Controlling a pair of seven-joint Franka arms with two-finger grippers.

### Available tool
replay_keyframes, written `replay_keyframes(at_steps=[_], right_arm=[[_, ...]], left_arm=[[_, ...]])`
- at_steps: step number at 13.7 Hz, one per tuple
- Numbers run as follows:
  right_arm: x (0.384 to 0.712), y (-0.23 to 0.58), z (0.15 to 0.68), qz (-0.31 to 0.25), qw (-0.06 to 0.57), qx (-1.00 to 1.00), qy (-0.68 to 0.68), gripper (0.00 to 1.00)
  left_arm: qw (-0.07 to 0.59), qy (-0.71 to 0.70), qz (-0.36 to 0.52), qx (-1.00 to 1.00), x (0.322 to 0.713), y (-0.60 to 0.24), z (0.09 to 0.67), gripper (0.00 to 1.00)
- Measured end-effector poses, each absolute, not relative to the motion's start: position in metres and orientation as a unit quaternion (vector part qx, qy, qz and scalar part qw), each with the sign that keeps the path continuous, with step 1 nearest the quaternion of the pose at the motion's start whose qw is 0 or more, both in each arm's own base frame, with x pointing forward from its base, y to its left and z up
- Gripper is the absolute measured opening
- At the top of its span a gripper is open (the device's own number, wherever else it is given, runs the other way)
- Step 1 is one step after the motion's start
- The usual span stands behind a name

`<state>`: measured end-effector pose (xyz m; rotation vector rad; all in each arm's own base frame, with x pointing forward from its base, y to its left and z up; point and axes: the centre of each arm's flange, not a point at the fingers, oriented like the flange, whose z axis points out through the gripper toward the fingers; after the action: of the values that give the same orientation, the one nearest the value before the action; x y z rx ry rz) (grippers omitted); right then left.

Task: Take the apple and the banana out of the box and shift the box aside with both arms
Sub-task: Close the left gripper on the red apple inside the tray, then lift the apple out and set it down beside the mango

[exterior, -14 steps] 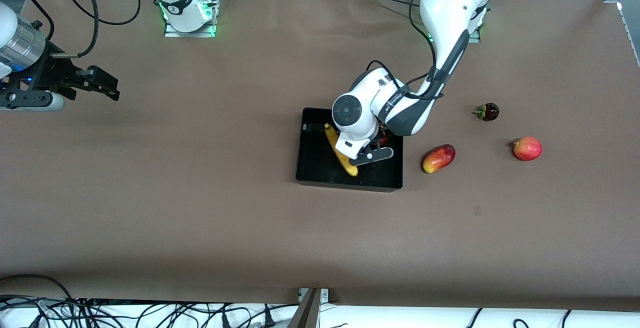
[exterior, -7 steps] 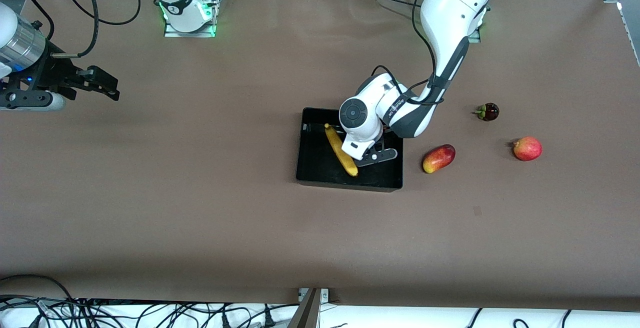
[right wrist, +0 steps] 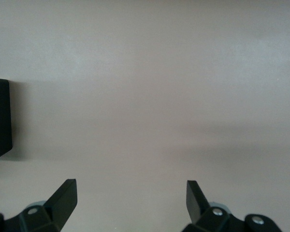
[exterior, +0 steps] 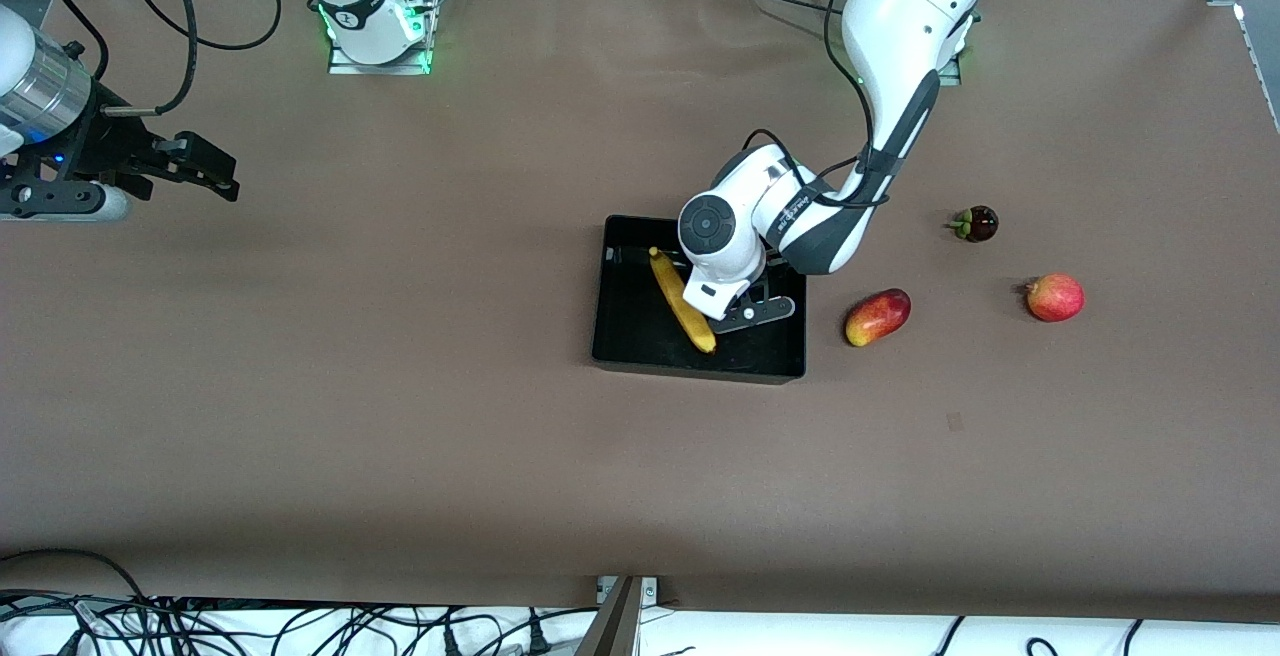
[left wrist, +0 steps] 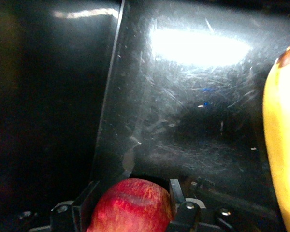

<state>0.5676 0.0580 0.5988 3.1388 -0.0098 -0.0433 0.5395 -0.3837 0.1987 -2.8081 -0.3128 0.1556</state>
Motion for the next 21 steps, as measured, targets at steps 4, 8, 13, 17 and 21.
replay_keyframes(at_steps=[4,8,13,17,21], right_arm=[[0.568,0.058,0.599,-0.014,0.001,1.0,-0.003,1.0],[0.568,0.058,0.599,-0.014,0.001,1.0,-0.003,1.0],[0.568,0.058,0.599,-0.014,0.001,1.0,-0.003,1.0],[0.568,0.058,0.599,-0.014,0.001,1.0,-0.003,1.0],[0.568,0.058,0.599,-0.014,0.001,1.0,-0.003,1.0]], left_arm=[[0.161,-0.118,0.042,-0.979,0.55,-0.384,0.264,0.52],[0.163,-0.104,0.054,-0.98,0.58,-0.36,0.33,0.51],[0.14,-0.017,0.102,-0.985,0.65,-0.212,0.334,0.51],[0.115,0.026,0.16,-0.98,0.668,-0.075,0.305,0.51],[0.088,0.016,0.176,-0.98,0.651,-0.016,0.215,0.51]])
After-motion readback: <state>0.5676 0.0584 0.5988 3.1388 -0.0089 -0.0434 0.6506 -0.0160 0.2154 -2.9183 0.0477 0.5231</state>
